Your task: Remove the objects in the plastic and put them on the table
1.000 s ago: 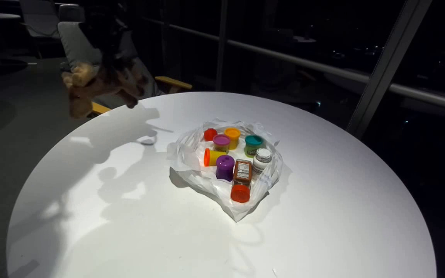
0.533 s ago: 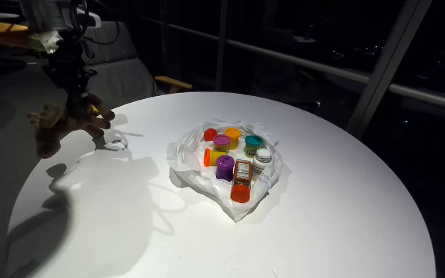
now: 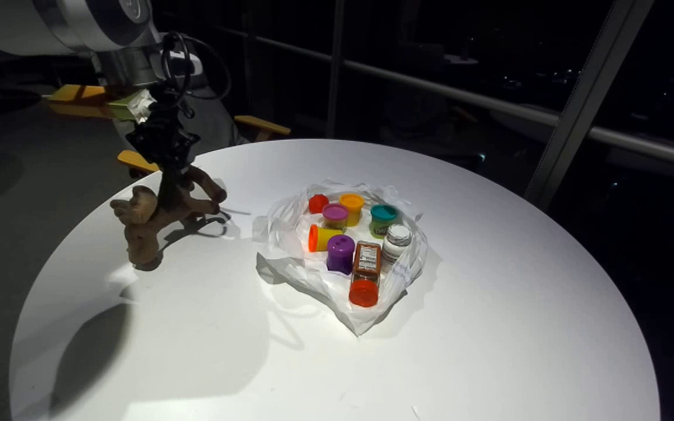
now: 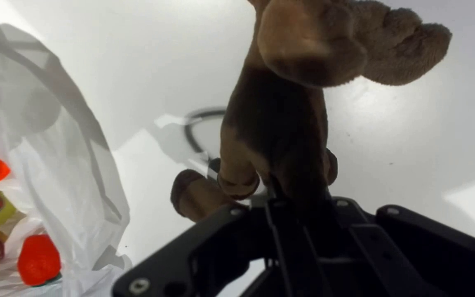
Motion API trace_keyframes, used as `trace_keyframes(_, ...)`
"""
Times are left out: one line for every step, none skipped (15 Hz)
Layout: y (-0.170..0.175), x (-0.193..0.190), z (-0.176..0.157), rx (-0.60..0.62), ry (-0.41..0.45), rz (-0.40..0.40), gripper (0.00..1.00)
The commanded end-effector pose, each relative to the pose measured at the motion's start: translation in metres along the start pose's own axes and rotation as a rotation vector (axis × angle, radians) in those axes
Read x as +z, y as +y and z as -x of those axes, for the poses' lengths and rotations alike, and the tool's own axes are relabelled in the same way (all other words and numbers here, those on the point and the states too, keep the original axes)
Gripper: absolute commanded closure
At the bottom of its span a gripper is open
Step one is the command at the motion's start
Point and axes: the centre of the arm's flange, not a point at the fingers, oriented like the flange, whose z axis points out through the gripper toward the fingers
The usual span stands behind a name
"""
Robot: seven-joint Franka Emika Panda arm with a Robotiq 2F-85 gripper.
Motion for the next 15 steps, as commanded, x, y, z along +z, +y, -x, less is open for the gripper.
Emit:
trace_keyframes(0.013, -0.016, -0.002, 0.021, 0.014, 0.007, 0.53)
trace_keyframes(0.021, -0.031, -0.001, 0.036, 0.005, -0.020, 0.46)
trace_keyframes(0.026, -0.038, -0.002, 0.048, 0.009, -0.026, 0.37)
trace_keyframes(0.035, -0.051, -0.002, 0.068, 0.020, -0.027, 0.30)
trace_keyframes(0.045, -0.061, -0.003, 0.091, 0.032, -0.032, 0.23)
trace_keyframes(0.059, -0.070, -0.005, 0.116, 0.035, -0.040, 0.15)
trace_keyframes(0.071, -0.076, -0.006, 0.141, 0.035, -0.039, 0.08)
trace_keyframes(0.085, -0.083, -0.006, 0.166, 0.020, -0.046, 0.01)
trace_keyframes(0.101, -0.084, -0.007, 0.184, 0.007, -0.059, 0.00)
trace_keyframes(0.113, -0.086, -0.006, 0.204, 0.003, -0.047, 0.00)
trace_keyframes(0.126, -0.087, -0.007, 0.222, -0.004, -0.046, 0.00)
trace_keyframes(0.139, -0.087, -0.007, 0.236, -0.016, -0.051, 0.00)
trace_keyframes(0.152, -0.082, -0.009, 0.255, -0.025, -0.047, 0.00)
trace_keyframes(0.162, -0.079, -0.010, 0.261, -0.041, -0.056, 0.00)
trace_keyframes(0.171, -0.073, -0.012, 0.273, -0.053, -0.062, 0.00)
